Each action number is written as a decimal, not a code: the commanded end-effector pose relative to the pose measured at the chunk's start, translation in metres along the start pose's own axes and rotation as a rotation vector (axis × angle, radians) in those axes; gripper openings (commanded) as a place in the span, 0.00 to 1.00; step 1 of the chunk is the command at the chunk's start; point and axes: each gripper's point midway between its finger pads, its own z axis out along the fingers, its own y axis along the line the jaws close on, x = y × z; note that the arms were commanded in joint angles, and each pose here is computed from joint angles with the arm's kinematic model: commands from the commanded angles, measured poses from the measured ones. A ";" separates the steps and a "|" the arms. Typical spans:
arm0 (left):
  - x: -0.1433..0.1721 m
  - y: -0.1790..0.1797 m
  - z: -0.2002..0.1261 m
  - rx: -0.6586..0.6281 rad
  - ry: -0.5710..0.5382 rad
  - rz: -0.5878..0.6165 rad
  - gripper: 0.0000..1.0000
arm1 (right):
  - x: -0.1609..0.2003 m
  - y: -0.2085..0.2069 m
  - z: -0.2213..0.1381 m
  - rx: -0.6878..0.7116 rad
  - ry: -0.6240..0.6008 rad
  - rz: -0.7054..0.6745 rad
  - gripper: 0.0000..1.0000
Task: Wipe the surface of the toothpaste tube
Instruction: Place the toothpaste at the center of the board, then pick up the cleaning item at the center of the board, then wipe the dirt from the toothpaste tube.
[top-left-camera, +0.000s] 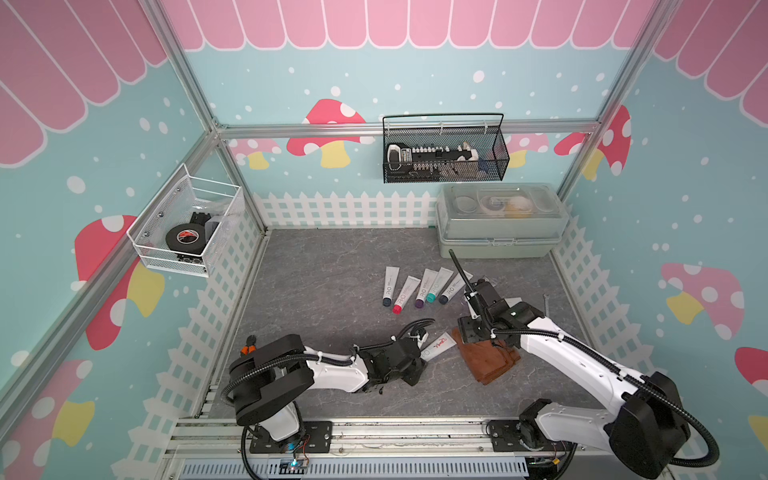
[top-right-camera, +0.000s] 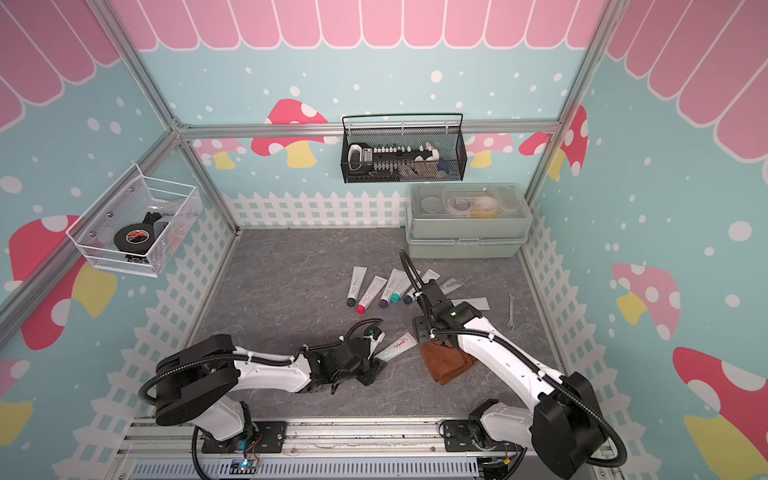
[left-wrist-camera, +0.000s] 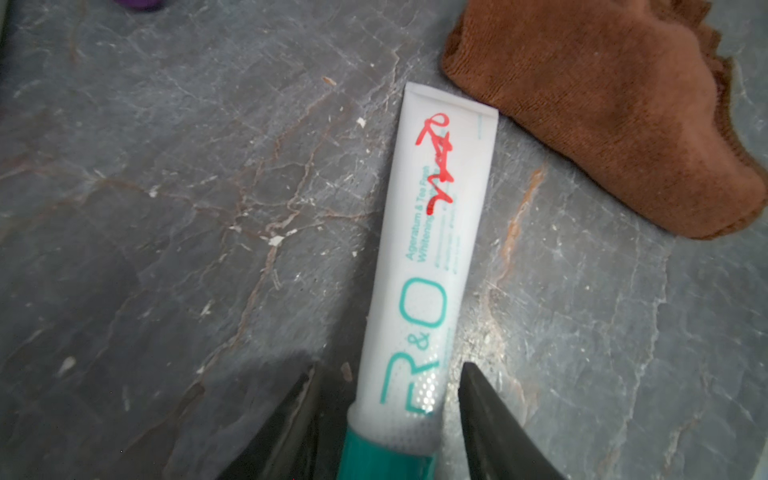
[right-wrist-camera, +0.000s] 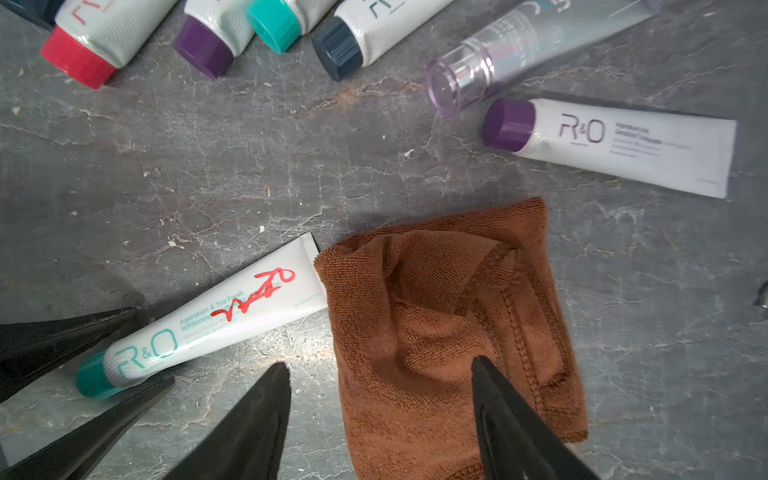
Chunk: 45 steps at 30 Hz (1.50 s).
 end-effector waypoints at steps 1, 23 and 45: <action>0.006 -0.004 0.002 0.028 -0.011 -0.027 0.52 | 0.002 0.007 0.011 -0.033 0.032 -0.014 0.67; 0.048 0.006 -0.001 0.057 0.024 -0.054 0.45 | 0.021 0.007 0.078 0.036 0.201 -0.034 0.54; 0.050 -0.015 0.008 0.125 0.083 -0.001 0.23 | 0.006 0.085 0.026 -0.411 0.147 -0.064 0.15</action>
